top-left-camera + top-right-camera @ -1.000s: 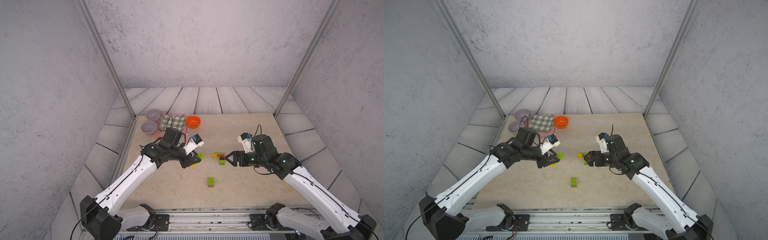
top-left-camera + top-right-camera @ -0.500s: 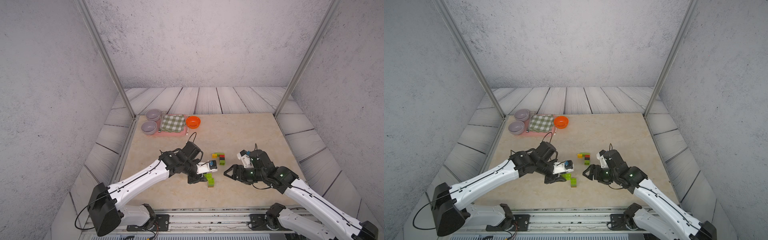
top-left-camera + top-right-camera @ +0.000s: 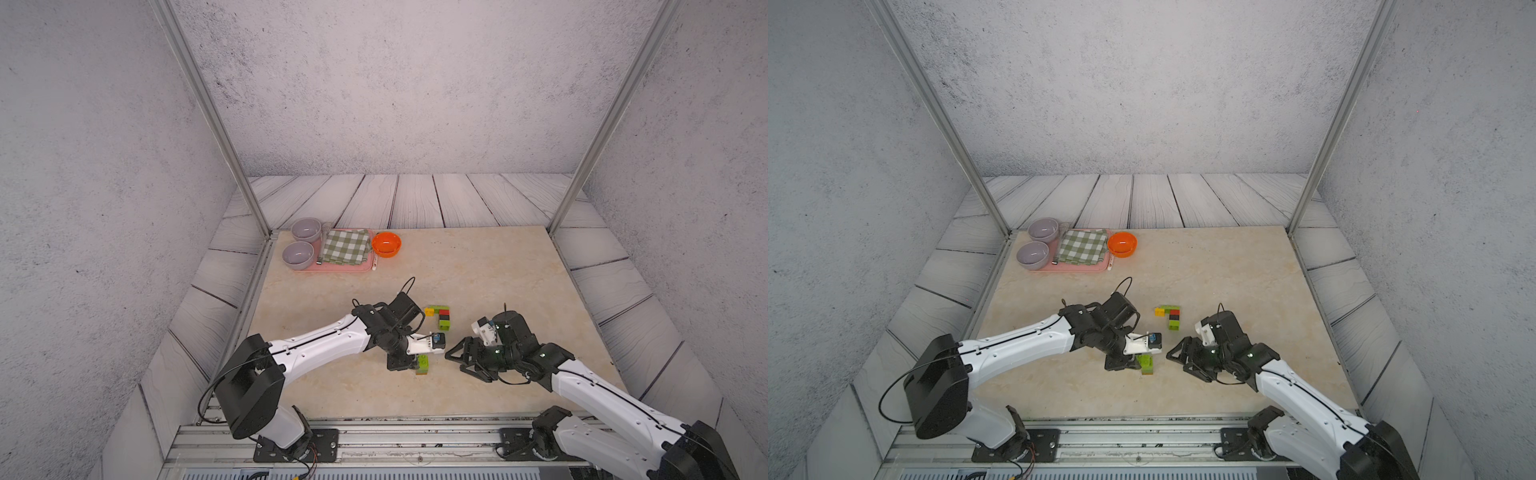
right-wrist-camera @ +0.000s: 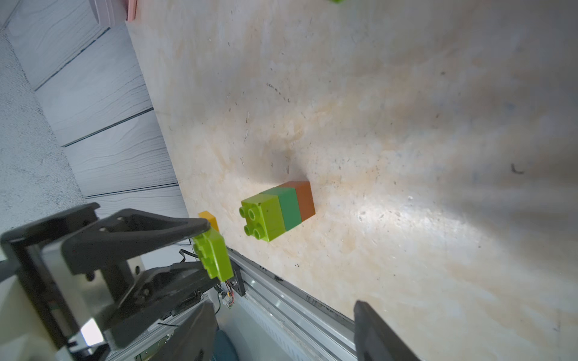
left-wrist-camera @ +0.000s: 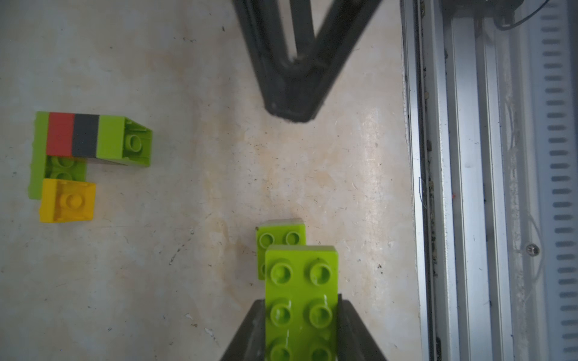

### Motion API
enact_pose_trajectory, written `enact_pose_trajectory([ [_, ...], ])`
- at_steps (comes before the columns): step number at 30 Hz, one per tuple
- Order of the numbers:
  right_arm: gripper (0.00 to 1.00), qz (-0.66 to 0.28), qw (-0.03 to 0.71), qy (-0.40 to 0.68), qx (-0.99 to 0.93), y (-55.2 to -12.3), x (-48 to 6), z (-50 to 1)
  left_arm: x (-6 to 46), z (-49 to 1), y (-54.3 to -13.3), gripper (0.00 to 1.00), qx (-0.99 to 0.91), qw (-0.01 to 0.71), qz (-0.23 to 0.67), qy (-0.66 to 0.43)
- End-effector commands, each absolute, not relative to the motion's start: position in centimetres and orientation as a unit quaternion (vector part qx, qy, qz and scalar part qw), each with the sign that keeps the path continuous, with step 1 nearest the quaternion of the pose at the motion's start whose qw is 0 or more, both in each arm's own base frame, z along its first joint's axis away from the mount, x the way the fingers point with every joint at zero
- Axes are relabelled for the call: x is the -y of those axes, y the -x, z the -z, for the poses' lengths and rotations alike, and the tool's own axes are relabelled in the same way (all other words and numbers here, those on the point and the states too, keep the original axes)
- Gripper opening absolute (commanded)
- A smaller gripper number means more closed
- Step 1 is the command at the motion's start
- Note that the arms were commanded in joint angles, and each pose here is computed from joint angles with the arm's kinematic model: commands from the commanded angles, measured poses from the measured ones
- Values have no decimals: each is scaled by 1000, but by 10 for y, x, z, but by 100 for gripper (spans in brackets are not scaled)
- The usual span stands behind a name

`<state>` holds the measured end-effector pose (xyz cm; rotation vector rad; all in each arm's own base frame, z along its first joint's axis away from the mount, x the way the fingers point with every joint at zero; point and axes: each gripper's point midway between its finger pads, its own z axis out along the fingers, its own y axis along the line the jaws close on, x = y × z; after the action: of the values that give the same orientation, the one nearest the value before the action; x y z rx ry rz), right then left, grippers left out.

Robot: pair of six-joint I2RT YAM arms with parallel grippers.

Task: Assemble the letter r with lego
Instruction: Assemble the lego brick with the lego brick.

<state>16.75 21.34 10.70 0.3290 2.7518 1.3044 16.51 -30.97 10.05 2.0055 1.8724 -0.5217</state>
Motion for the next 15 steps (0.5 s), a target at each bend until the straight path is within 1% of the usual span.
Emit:
enact_pose_trajectory([
  [1,73,-444,41,-102,-889,-173,-220,-114,312,-103,-168,0,-654,178,168,-716],
  [8,72,-435,42,-79,-896,-184,-227,-114,313,-95,-181,0,-676,174,141,-702],
  [15,71,-438,30,-76,-895,-187,-234,-105,316,-92,-180,0,-675,165,149,-703],
])
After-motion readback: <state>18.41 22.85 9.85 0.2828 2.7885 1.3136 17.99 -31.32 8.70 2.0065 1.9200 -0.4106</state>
